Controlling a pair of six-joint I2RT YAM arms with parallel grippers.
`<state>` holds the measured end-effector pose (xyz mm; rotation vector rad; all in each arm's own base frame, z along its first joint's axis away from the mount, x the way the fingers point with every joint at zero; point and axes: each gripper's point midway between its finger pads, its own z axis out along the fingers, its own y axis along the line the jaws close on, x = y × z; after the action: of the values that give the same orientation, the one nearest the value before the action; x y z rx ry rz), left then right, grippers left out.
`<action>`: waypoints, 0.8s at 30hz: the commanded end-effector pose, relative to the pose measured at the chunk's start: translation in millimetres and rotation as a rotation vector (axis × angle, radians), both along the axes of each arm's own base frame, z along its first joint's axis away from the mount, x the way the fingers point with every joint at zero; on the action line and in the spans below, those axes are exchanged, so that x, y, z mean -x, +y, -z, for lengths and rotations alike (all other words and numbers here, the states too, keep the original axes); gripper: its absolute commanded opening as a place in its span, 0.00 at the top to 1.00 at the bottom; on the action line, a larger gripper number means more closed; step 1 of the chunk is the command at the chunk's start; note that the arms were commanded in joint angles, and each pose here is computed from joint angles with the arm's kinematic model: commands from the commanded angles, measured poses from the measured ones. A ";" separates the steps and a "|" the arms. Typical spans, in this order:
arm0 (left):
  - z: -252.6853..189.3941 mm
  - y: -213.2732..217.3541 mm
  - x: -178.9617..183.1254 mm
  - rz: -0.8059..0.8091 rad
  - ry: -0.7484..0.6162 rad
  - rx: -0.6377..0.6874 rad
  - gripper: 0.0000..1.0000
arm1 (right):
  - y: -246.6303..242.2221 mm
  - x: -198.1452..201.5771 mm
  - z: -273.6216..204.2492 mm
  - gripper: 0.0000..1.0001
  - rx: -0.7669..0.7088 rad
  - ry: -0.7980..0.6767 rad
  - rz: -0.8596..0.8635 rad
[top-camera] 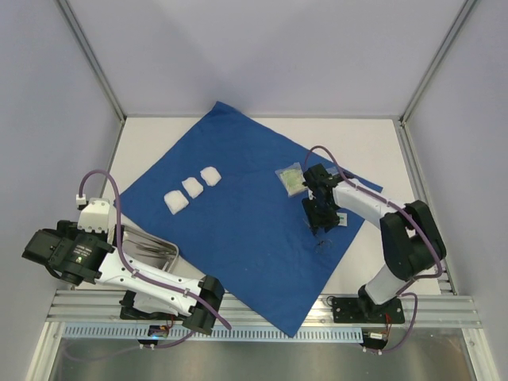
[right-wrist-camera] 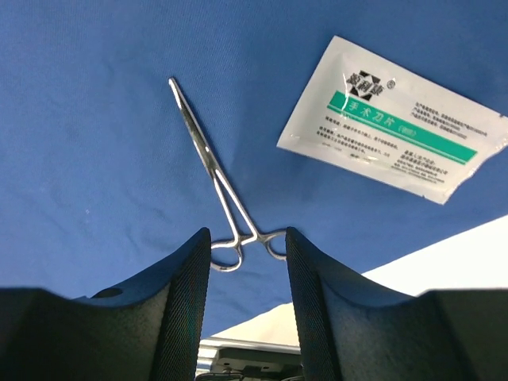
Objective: Prepare the surgical pack
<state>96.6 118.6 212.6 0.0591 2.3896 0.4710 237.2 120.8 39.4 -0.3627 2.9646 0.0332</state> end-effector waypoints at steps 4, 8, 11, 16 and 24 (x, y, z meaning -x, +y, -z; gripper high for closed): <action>22.6 -55.8 12.0 0.035 0.054 0.226 0.01 | 3.1 -5.0 22.0 0.55 0.006 0.021 -0.047; 24.0 -56.7 12.2 0.033 0.055 0.234 0.01 | 5.8 -3.7 26.7 0.55 0.009 0.029 -0.069; 23.0 -57.1 11.6 0.030 0.049 0.236 0.01 | 11.2 -1.2 26.7 0.56 0.008 0.028 -0.089; 22.0 -57.5 10.9 0.032 0.045 0.236 0.01 | 15.8 0.8 29.1 0.76 0.012 0.031 -0.119; 21.7 -59.6 12.6 0.043 0.052 0.213 0.01 | 29.4 6.0 8.3 1.00 -0.049 0.000 -0.152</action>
<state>96.4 118.2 213.8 0.0751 2.3862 0.4859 230.5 136.4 14.6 -0.5494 2.9806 0.0307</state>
